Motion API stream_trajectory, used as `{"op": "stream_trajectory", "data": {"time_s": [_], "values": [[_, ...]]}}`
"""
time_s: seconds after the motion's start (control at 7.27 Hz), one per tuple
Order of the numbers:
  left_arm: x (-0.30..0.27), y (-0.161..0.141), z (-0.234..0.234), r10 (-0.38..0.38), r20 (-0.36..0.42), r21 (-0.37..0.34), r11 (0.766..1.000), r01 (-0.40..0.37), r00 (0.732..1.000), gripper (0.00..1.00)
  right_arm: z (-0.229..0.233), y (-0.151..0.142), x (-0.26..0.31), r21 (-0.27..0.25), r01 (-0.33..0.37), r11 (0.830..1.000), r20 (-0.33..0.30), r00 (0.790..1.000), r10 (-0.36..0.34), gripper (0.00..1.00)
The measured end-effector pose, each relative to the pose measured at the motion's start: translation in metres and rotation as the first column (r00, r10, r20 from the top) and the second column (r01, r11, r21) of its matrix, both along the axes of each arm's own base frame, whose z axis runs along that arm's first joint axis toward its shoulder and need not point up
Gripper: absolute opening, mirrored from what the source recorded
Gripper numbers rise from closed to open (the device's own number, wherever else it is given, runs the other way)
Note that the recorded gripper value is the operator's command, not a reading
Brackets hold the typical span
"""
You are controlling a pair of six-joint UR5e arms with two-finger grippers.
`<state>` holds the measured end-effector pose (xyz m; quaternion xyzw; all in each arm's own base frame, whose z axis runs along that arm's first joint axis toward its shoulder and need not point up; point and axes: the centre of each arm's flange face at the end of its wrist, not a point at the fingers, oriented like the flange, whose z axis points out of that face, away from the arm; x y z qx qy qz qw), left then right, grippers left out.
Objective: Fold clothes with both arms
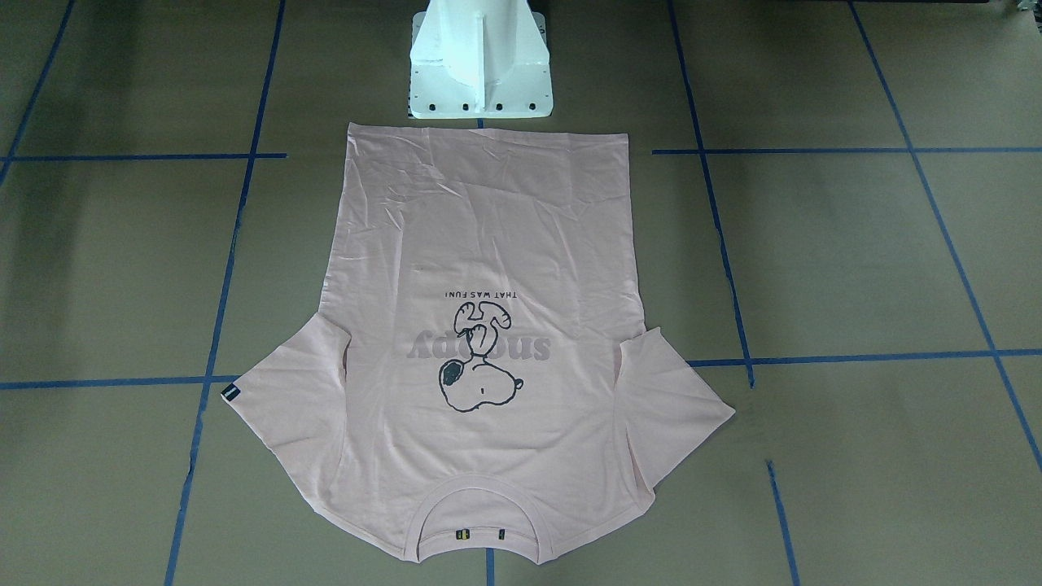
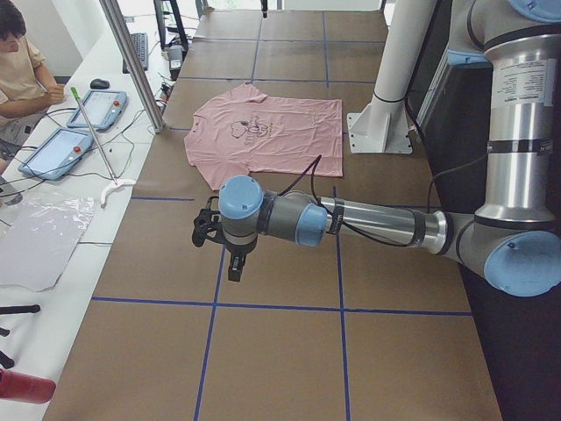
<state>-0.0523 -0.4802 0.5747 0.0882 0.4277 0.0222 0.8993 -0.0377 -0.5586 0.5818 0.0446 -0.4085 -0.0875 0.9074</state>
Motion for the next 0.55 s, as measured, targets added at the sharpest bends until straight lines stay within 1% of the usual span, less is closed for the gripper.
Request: {"op": "stream_trajectory", "data": {"time_s": [0.14,0.28,0.41,0.55], "values": [[0.002,-0.002,-0.001,0.003,-0.001,0.005,1.0,-0.003,1.0,1.0,-0.033,-0.022,-0.051,-0.015,0.012,1.0,0.004,1.0,-0.012,1.0],[0.005,-0.005,-0.002,0.01,-0.003,0.029,1.0,-0.009,1.0,1.0,-0.069,-0.044,-0.1,-0.034,0.01,0.999,0.008,1.0,-0.01,1.0],[0.007,-0.005,-0.004,0.018,-0.02,0.063,0.998,-0.017,1.0,1.0,-0.096,-0.062,-0.14,-0.063,-0.014,0.998,0.007,1.0,0.015,1.0],[0.01,-0.004,-0.003,0.028,-0.048,0.084,0.996,-0.024,0.998,1.0,-0.115,-0.076,-0.183,-0.084,-0.076,0.994,-0.001,0.997,0.076,1.0]]}}
